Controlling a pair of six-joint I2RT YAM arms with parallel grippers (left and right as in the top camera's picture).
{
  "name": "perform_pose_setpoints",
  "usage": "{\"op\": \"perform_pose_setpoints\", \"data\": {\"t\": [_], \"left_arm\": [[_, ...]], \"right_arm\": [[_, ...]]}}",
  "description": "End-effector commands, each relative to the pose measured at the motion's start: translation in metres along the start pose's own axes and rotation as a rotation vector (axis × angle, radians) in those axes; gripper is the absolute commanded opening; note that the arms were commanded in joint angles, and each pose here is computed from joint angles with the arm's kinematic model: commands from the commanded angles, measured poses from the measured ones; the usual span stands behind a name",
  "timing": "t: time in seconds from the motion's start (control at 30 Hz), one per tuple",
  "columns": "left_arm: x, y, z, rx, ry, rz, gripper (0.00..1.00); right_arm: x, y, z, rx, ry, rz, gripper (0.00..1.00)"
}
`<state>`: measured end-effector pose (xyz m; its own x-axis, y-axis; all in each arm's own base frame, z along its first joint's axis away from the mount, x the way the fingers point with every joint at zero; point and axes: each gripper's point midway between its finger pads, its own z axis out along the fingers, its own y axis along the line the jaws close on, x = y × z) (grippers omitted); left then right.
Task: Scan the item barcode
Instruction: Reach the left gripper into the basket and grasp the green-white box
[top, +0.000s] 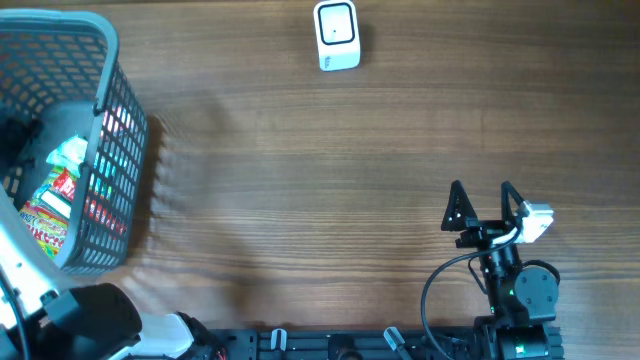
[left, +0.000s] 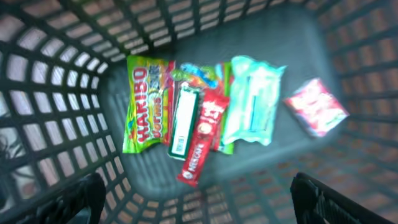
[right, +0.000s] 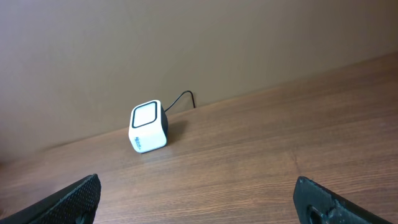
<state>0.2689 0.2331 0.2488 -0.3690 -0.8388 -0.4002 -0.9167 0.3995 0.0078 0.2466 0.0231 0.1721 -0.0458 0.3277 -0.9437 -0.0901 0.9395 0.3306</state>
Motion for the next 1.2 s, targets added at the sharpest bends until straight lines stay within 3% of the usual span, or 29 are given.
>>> {"op": "perform_pose_setpoints", "data": {"t": [0.0,0.2,0.4,0.63,0.67,0.73,0.87,1.0,1.17], "left_arm": [[0.025,0.008,0.039,-0.062,0.084,0.003,0.93],[0.058,0.014,0.095,-0.099,0.144,0.014,0.94],[0.07,0.038,0.128,-0.131,0.168,-0.069,0.96],[0.086,0.043,0.161,-0.059,0.194,-0.14,0.98],[0.086,0.04,0.163,-0.042,0.193,-0.142,0.94],[0.086,0.034,0.163,-0.005,0.197,-0.148,0.68],[0.08,0.032,0.158,0.006,0.178,-0.15,0.45],[0.061,0.029,0.133,0.044,0.103,-0.161,0.13],[0.03,0.024,0.078,0.135,-0.051,-0.182,0.04]], "right_arm": [[-0.001,0.0,0.0,-0.003,-0.005,0.006,1.0],[-0.001,0.0,0.0,-0.003,-0.005,0.006,1.0],[-0.001,0.0,0.0,-0.003,-0.005,0.006,1.0],[-0.001,0.0,0.0,-0.003,-0.005,0.006,1.0],[-0.001,0.0,0.0,-0.003,-0.004,0.006,1.0],[-0.001,0.0,0.0,-0.003,-0.004,0.006,1.0],[-0.001,0.0,0.0,-0.003,-0.004,0.006,1.0],[-0.001,0.0,0.0,-0.003,-0.004,0.006,1.0],[-0.001,0.0,0.0,-0.003,-0.004,0.006,1.0]]}}
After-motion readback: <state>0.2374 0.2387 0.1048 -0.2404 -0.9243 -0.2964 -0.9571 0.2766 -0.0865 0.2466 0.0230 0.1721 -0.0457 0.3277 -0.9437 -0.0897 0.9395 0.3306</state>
